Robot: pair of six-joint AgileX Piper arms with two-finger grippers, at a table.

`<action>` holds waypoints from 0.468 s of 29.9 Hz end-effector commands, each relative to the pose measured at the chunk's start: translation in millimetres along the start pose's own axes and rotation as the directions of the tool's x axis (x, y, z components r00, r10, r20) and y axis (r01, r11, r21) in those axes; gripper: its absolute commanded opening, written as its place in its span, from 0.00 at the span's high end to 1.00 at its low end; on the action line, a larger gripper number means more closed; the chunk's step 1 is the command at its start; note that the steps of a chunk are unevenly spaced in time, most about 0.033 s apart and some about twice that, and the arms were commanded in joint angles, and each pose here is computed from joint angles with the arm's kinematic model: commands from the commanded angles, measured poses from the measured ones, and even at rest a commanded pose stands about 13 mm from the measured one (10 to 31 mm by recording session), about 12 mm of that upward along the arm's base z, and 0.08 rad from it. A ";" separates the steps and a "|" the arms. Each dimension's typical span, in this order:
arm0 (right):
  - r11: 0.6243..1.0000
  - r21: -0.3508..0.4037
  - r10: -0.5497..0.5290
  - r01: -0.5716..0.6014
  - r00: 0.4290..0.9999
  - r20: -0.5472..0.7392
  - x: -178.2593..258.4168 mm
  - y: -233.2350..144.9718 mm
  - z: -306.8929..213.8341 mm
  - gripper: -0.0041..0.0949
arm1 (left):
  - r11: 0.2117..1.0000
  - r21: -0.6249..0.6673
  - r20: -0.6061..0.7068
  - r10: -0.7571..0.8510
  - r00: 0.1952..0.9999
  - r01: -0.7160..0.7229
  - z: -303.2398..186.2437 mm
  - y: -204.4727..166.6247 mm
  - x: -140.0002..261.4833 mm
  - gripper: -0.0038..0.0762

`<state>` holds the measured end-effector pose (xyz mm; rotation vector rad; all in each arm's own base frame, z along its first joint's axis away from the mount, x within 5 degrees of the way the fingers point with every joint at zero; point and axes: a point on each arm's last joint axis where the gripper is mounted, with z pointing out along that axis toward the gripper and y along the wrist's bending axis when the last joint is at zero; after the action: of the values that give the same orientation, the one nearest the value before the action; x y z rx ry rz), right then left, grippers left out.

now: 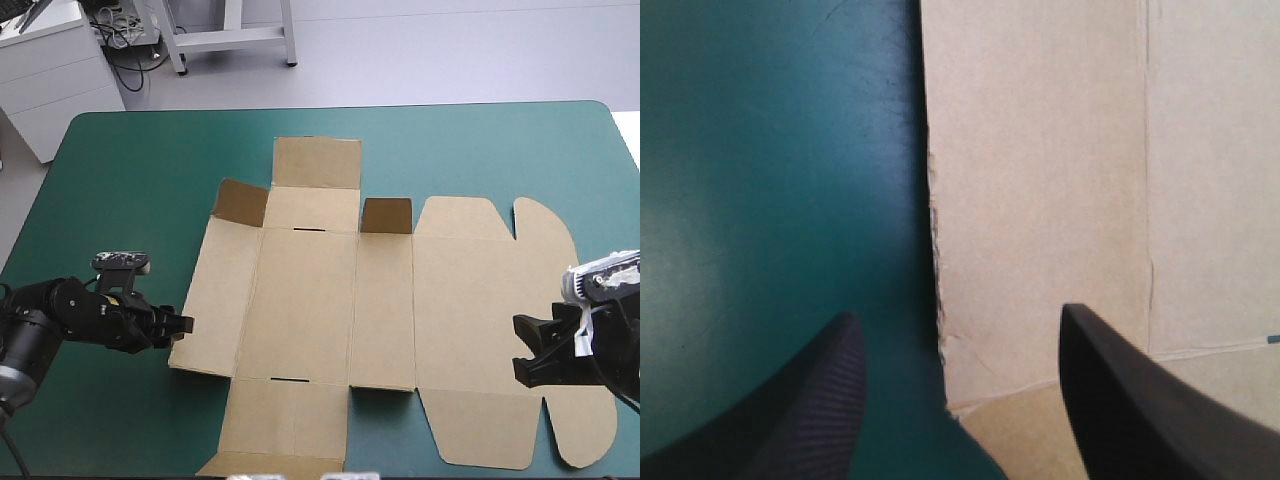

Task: Fold the box

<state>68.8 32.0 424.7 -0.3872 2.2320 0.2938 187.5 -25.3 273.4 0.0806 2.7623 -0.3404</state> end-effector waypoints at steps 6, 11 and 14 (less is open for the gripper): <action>1.000 0.006 -0.004 0.003 0.998 0.058 -5.9 -0.1 -3.6 0.48 | 0.992 0.035 0.011 -0.123 0.992 0.122 9.4 28.4 -17.2 0.42; 1.000 0.006 -0.010 0.010 0.998 0.054 -5.6 -0.1 -3.6 0.48 | 0.948 0.221 0.001 -0.237 0.972 0.231 14.4 52.1 -22.9 0.42; 1.000 0.005 -0.014 0.014 0.998 0.056 -5.8 0.1 -3.6 0.48 | 0.899 0.374 -0.003 -0.246 0.969 0.229 17.7 52.3 -28.4 0.42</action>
<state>68.7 32.1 422.4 -0.3936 2.2369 0.2919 217.5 25.6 242.3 -0.2106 2.7659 -0.6976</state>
